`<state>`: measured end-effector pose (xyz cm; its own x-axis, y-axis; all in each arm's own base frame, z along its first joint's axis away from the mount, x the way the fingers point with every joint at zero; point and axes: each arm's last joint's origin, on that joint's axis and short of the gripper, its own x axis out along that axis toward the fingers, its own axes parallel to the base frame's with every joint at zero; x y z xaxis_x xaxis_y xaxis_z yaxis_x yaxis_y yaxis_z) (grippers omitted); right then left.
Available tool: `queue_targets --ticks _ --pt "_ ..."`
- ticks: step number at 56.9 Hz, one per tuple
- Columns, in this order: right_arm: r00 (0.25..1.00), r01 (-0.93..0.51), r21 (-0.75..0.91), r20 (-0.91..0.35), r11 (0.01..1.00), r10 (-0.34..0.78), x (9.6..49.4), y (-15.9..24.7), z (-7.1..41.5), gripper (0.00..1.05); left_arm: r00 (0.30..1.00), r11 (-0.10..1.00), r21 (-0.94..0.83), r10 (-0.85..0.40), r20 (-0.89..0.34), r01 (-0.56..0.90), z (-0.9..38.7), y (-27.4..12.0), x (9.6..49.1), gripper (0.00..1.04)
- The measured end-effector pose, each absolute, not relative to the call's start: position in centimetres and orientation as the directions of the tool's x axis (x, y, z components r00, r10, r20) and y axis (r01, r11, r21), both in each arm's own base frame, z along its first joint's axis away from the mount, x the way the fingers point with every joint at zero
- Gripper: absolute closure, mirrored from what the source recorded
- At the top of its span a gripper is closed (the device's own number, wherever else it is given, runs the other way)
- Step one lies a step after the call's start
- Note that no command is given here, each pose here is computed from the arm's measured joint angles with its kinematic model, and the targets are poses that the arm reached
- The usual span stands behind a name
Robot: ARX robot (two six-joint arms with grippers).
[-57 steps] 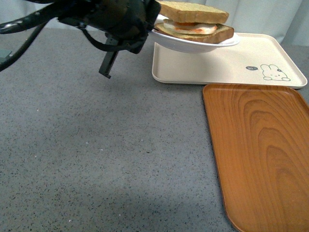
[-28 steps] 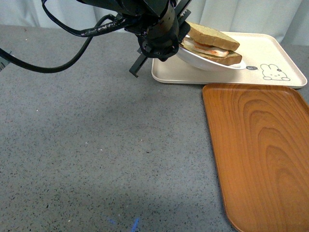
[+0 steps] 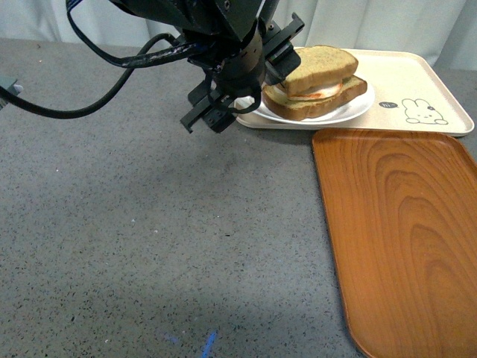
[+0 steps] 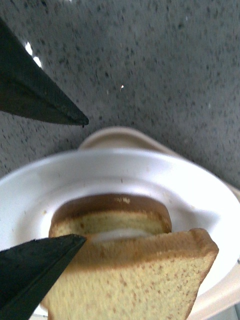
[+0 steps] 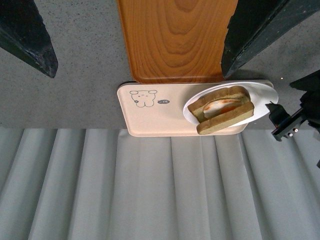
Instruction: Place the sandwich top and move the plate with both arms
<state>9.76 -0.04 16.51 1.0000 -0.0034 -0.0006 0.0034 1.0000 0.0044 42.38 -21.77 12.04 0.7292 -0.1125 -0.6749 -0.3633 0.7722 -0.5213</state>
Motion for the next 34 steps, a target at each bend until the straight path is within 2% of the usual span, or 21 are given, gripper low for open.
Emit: queue_targets --ticks 3,6,15,18,23,29,30,34 --pt "1.000 0.003 0.004 -0.001 1.000 -0.003 9.8 0.0 16.5 0.09 0.728 0.780 -0.506 -0.095 -0.679 -0.370 12.2 -21.0 42.1 0.17" --pt "1.000 0.003 0.004 -0.001 1.000 -0.003 9.8 0.0 16.5 0.09 0.735 0.784 -0.493 -0.070 -0.674 -0.377 12.7 -19.4 41.8 0.05" --pt "1.000 0.003 0.004 0.000 1.000 -0.003 9.8 0.0 16.5 0.09 0.782 0.787 -0.491 -0.016 -0.622 -0.375 14.8 -13.5 39.3 0.07" --pt "1.000 0.003 0.004 0.000 1.000 -0.003 9.8 0.0 16.5 0.09 0.890 0.846 -0.476 -0.005 -0.456 -0.240 15.0 -11.1 38.1 0.18" --pt "1.000 0.003 0.004 0.000 1.000 -0.003 9.8 0.0 16.5 0.09 0.974 0.932 -0.359 -0.033 -0.222 -0.050 15.3 -7.4 34.8 0.32" --pt "1.000 0.003 0.004 -0.001 1.000 -0.003 9.8 0.0 16.5 0.09 0.999 0.982 -0.186 -0.029 -0.030 0.023 16.6 -3.1 29.8 0.48" --pt "1.000 0.003 0.004 -0.001 1.000 -0.003 9.8 0.0 16.5 0.09 1.000 0.984 -0.179 -0.027 -0.016 0.023 16.7 -2.6 29.2 0.50" --pt "1.000 0.003 0.004 -0.001 1.000 -0.003 9.8 0.0 16.5 0.09 1.000 0.997 -0.081 0.021 0.014 -0.019 17.0 0.0 23.8 0.68"
